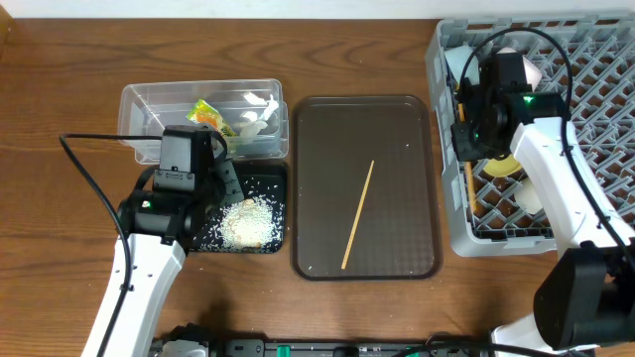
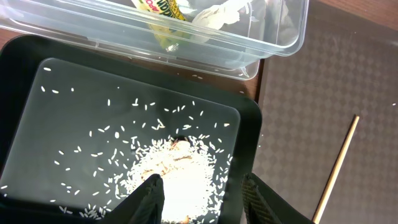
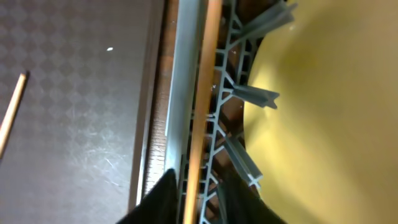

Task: Sort waste into correct bins and load items into the dishwasher rack
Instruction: 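Carry the chopstick to the rack and drop it in upright, then grasp the second wooden chopstick with the right gripper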

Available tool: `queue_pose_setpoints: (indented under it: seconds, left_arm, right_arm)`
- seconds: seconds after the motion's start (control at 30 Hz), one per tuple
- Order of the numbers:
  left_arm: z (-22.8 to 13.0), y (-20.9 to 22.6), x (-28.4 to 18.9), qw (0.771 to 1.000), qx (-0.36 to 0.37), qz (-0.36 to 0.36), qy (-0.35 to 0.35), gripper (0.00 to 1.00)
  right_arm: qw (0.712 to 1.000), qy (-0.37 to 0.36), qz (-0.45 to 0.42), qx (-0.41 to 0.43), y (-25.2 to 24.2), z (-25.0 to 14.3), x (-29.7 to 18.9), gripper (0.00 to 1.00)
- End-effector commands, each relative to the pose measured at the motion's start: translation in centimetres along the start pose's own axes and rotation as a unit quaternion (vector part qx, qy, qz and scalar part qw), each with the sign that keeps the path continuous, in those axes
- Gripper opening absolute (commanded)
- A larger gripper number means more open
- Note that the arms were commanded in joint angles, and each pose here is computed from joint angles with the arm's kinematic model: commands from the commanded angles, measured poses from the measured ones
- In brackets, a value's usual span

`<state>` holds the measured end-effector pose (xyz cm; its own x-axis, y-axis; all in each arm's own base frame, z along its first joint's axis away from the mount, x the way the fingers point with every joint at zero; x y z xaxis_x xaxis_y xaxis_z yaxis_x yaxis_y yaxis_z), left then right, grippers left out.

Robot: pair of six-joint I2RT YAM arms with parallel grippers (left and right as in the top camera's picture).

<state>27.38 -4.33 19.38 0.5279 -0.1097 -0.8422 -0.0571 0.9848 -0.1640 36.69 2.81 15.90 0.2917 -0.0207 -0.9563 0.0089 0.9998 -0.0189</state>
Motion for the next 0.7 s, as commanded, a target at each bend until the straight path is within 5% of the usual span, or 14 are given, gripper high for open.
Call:
queue_pose_setpoints:
  seconds: [0.0,0.33,0.67]
  left_arm:
    - [0.7,0.1,-0.6,1.0,0.003,0.004,-0.013,0.44]
    - [0.7,0.1,-0.6,1.0,0.003,0.004,-0.013,0.44]
    - [0.7,0.1,-0.6,1.0,0.003,0.004,-0.013,0.45]
  right_arm:
    - [1.0,-0.008,-0.004,-0.004,-0.1,0.1,-0.5,0.29]
    - [0.986,-0.085,0.142,-0.012,6.5,1.1,-5.5,0.3]
    - [0.988,0.03,0.153,0.007,15.6,-3.8,-1.2,0.43]
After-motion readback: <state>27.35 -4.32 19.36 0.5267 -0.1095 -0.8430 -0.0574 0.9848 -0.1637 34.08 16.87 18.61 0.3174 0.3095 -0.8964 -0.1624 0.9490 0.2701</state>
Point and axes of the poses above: each gripper's point midway between its finger pads, its own x axis out along the fingers, its own y axis along the line the jaws close on, z = x × y, the point moved 4 cm from there along -x, back along the fingers, and after that the axes turned 10 degrees about x, right-handed, at the moved point
